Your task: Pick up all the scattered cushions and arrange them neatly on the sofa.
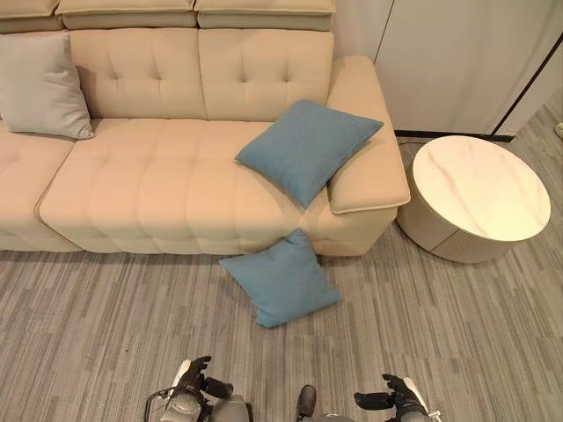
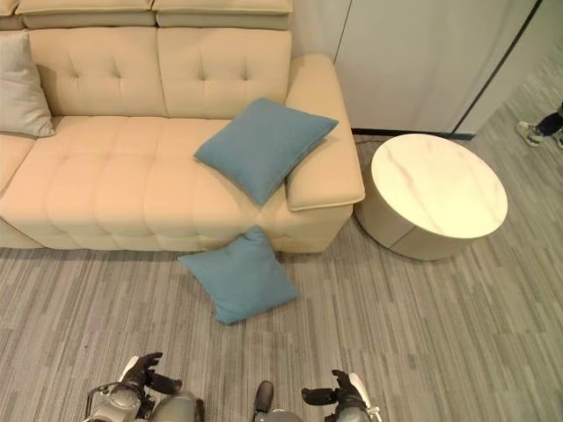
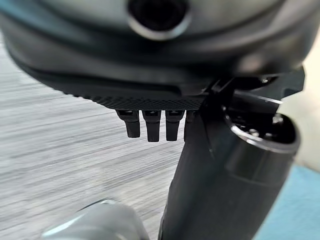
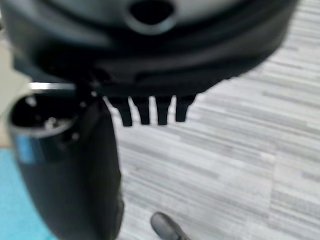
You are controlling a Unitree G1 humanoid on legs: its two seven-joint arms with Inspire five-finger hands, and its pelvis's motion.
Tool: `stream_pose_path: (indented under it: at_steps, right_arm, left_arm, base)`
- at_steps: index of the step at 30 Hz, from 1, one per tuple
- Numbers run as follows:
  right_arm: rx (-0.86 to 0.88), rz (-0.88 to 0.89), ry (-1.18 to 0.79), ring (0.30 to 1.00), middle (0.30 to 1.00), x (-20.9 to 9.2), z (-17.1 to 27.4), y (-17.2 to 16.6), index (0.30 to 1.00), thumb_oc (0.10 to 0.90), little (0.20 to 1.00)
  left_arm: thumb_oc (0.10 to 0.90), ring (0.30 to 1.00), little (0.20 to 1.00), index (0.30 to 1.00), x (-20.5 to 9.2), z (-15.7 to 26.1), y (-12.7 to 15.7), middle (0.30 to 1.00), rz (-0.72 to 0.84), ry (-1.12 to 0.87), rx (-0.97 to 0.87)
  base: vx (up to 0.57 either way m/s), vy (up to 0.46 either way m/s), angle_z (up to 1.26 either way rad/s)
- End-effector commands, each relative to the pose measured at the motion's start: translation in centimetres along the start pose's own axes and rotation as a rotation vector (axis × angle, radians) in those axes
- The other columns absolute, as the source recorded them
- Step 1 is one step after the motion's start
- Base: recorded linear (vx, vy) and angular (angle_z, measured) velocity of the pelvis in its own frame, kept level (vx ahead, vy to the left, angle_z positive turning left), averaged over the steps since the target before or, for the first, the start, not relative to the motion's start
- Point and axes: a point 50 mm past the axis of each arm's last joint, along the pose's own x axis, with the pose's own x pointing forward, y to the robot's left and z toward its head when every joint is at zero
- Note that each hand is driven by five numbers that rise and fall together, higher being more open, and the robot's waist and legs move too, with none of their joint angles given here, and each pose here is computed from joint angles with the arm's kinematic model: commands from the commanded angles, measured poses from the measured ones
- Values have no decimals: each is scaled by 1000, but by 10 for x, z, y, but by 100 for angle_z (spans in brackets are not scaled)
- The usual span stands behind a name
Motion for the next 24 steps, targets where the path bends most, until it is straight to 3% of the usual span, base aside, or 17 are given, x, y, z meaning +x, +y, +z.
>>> stream_pose_path:
  at_steps: [1, 11, 17, 24]
  right_arm:
    - [-9, -85, 24, 900, 900, 2, -11, -25, 900, 800, 900]
    - [-59, -45, 59, 900, 900, -2, -24, -11, 900, 800, 900]
    - [-41, -41, -16, 900, 900, 2, 0, -11, 900, 800, 900]
    - [-50, -53, -23, 900, 900, 4, 4, -17, 900, 800, 900]
  left_arm:
    - [800, 900, 900, 900, -5, -15, -10, 900, -26, 41, 39]
    - [800, 900, 900, 900, -8, -35, 2, 900, 8, 103, 9]
    - [800, 900, 900, 900, -3, -26, 18, 900, 53, 73, 16]
    - [800, 900, 900, 900, -3, -25, 15, 900, 51, 69, 20]
  base:
    - [0, 0, -11]
    - [199, 89, -9]
    - [48, 33, -16]
    - [108, -88, 17]
